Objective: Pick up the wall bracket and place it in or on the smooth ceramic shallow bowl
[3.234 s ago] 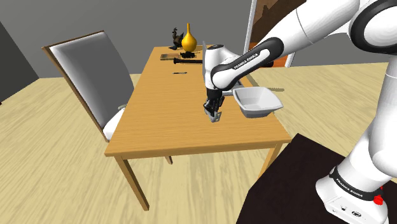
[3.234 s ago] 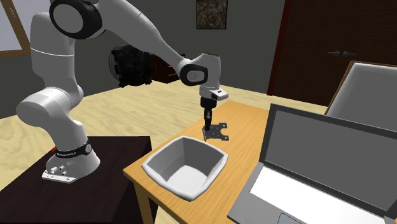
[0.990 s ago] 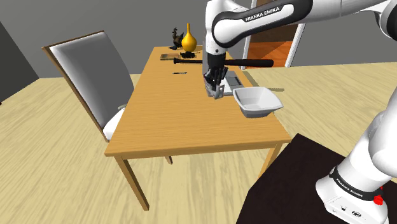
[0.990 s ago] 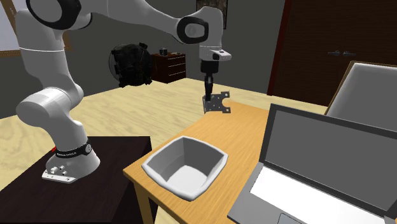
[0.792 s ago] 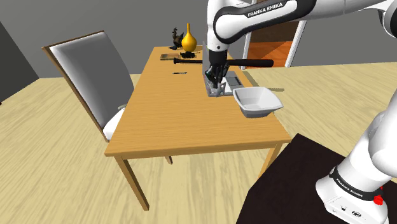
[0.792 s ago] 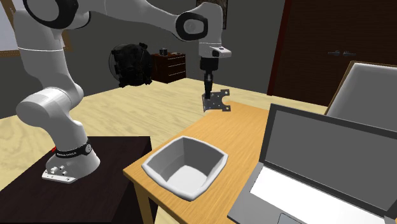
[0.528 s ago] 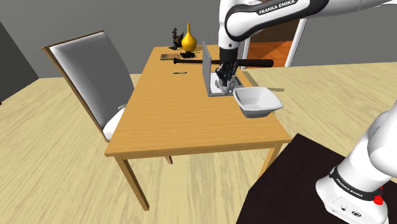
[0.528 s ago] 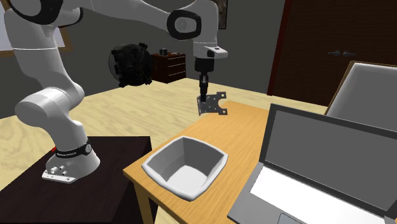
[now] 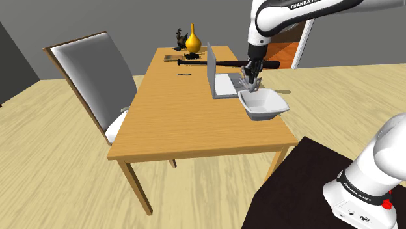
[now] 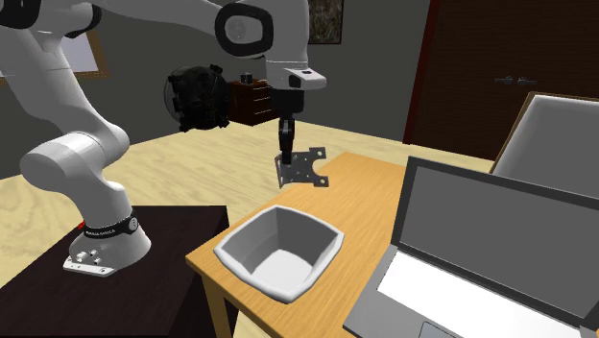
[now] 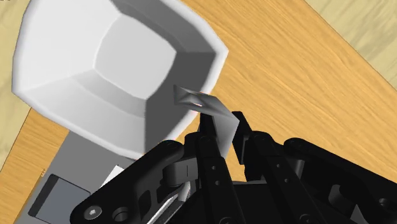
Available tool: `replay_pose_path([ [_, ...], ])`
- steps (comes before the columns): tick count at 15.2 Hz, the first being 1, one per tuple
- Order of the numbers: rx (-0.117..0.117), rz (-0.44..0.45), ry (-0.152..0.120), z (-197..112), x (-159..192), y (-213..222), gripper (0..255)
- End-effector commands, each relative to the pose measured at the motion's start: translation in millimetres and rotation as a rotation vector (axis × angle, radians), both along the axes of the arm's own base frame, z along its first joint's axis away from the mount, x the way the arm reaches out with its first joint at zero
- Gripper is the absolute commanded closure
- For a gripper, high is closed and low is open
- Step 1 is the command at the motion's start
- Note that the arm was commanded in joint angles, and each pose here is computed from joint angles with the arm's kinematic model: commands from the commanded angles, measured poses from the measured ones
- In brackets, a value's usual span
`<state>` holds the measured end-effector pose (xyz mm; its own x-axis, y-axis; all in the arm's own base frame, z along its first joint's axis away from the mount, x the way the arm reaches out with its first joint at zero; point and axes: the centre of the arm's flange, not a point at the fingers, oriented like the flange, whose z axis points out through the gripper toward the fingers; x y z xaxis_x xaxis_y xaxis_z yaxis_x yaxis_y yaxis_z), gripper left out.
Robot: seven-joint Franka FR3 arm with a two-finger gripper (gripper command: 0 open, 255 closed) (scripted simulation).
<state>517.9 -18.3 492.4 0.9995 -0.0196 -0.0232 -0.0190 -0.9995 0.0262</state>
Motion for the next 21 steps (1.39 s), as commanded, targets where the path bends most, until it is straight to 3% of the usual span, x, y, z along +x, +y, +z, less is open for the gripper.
replay_pose_path([
  [1, 0.000, 0.002, 0.000, 3, -13, -23, 255],
  [9, 0.000, 0.002, 0.000, 12, -60, -111, 255],
  [21, 0.000, 0.002, 0.000, -51, -60, -111, 255],
])
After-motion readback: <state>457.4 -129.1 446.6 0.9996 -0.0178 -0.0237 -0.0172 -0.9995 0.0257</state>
